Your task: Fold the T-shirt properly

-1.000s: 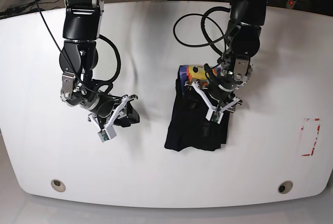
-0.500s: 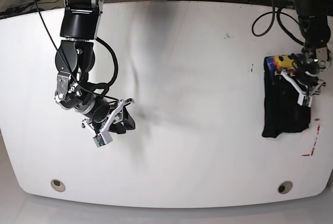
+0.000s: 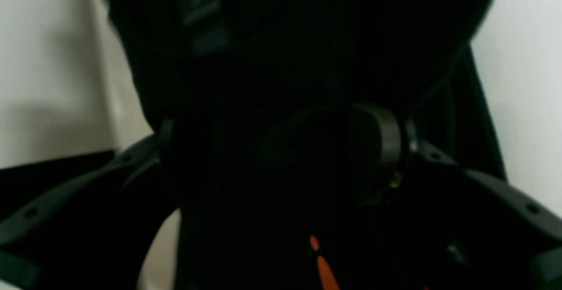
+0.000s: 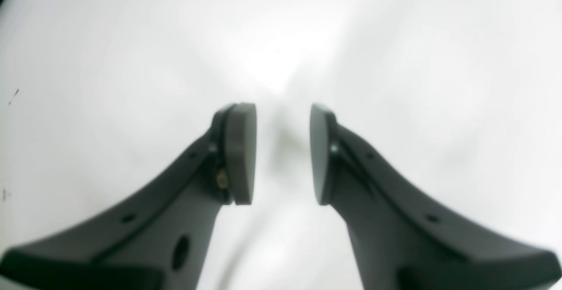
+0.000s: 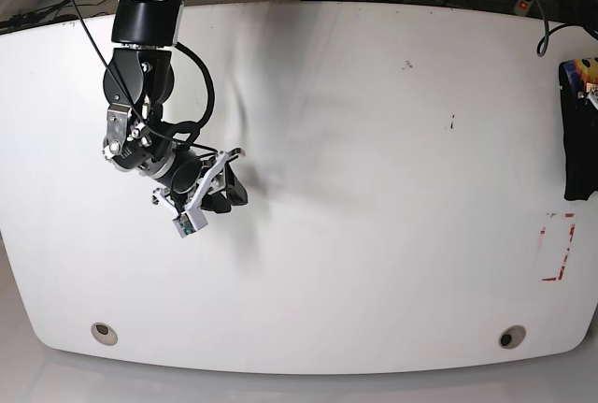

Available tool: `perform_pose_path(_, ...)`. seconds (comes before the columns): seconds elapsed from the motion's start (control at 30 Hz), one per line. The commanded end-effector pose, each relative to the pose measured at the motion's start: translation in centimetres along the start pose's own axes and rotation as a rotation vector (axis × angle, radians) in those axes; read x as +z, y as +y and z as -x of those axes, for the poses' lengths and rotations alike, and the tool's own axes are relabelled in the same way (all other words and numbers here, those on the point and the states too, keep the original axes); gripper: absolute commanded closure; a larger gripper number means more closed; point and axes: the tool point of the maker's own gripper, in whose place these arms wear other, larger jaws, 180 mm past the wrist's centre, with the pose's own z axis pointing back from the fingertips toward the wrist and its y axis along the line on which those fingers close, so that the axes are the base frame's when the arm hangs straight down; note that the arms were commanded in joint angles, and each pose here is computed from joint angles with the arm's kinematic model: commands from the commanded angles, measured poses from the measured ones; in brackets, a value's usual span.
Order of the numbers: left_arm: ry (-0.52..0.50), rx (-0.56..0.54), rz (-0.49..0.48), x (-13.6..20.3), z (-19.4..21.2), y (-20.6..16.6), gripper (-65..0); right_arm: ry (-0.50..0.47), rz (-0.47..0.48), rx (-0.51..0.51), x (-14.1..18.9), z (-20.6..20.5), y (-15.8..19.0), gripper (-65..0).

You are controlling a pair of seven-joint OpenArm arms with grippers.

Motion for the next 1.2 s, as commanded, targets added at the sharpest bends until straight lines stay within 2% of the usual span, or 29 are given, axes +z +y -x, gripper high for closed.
perform_pose_path(0.0, 0.050, -0.032, -0.026, 1.0, 0.7, 1.8, -43.9, -0.064, -0.001, 0.030, 0.6, -2.1, 0.1, -18.9)
perform_pose_path(0.13, -0.054, -0.071, -0.012, 2.5, -2.7, 1.9, -43.9, -0.066, 0.001, 0.039, 0.8, -2.0, 0.3, -18.9)
perform_pose_path(0.27, -0.146, -0.132, -0.040, 4.3, -6.0, 0.9, -43.9, -0.060, 0.022, 0.050, 1.0, -1.9, -0.3, -18.9)
perform_pose_path(0.37, -0.251, -0.152, -0.052, 4.9, -9.3, -1.5, -43.9, -0.050, 0.086, 0.129, 1.0, -1.9, -1.4, -18.9)
perform_pose_path(0.5, -0.401, -0.119, -0.059, 5.3, -13.2, -5.3, -43.9, -0.069, 0.159, 0.269, 0.6, -1.8, -1.8, -18.9)
perform_pose_path(0.63, -0.590, -0.067, 0.011, 5.1, -16.8, -11.2, -43.9, -0.152, 0.188, 0.361, 0.9, -1.1, -1.6, -18.9)
perform_pose_path(0.73, -0.668, -0.032, 0.050, 5.0, -16.8, -14.3, -43.9, -0.229, 0.192, 0.355, 1.8, -0.5, -1.6, -18.9)
perform_pose_path(0.87, -0.715, 0.044, 0.063, 4.9, -16.0, -17.9, -43.9, -0.251, 0.229, 0.302, 3.5, 1.5, -2.7, -18.9)
perform_pose_path(1.03, -0.699, 0.118, 0.086, 6.3, -13.3, -21.4, -43.9, -0.255, 0.257, 0.218, 6.2, 5.0, -2.8, -18.9)
perform_pose_path(1.17, -0.664, 0.166, 0.128, 8.2, -10.4, -24.6, -43.9, -0.250, 0.238, 0.147, 8.2, 7.5, -1.1, -18.9)
